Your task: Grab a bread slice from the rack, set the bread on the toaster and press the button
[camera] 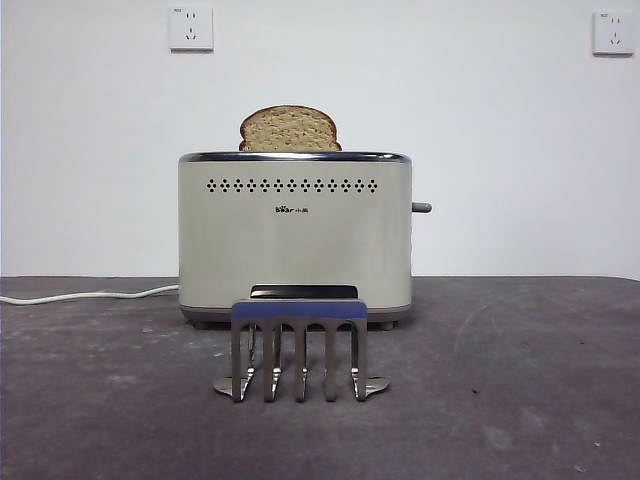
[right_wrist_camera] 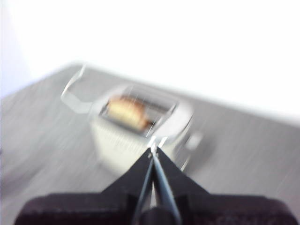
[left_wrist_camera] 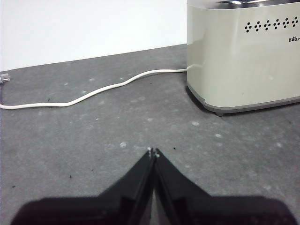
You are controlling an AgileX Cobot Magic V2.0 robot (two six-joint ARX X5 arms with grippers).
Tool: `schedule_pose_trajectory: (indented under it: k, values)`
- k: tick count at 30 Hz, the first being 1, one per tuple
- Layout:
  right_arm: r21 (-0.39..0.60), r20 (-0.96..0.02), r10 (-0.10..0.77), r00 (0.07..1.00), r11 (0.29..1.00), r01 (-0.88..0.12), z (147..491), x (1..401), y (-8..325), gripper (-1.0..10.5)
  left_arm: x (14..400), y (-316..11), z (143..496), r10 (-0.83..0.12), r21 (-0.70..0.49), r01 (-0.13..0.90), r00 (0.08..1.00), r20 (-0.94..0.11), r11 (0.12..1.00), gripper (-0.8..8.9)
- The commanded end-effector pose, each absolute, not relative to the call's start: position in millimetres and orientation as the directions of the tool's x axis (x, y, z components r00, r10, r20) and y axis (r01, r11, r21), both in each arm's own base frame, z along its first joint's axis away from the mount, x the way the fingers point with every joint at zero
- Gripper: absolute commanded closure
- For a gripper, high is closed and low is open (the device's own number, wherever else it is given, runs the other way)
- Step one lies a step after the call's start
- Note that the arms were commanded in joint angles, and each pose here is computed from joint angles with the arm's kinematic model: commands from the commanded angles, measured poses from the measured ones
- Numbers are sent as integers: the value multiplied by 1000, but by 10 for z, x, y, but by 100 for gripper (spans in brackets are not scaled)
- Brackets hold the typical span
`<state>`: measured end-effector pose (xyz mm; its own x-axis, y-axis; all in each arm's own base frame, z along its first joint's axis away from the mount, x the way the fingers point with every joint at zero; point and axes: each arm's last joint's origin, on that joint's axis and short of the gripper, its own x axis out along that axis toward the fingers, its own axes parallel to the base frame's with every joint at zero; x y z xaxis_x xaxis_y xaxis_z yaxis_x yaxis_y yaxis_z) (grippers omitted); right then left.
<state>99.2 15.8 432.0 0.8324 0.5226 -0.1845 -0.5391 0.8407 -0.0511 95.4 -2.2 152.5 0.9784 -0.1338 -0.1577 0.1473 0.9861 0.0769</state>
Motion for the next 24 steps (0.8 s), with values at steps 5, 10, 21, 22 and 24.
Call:
schedule_pose_trajectory:
  k: [5, 10, 21, 22, 24]
  values:
    - [-132, -64, 468, 881, 871, -473, 3461, 966, 126, 946, 959, -19, 1480, -130, 69, 143, 977, -169, 987, 816]
    - [-72, -18, 355, 935, 932, -356, 2822, 992, 93, 946, 959, -19, 1480, -130, 69, 143, 977, -169, 987, 816]
    - [-39, -65, 238, 969, 970, -241, 1957, 963, 61, 946, 959, -19, 1480, -130, 69, 143, 977, -169, 987, 816]
    - [-31, -71, 238, 969, 970, -240, 1902, 963, 61, 946, 959, -19, 1480, -130, 69, 143, 977, -169, 987, 816]
    - [-21, -79, 238, 968, 971, -240, 1816, 963, 61, 946, 959, -19, 1480, -130, 69, 143, 977, -168, 987, 816]
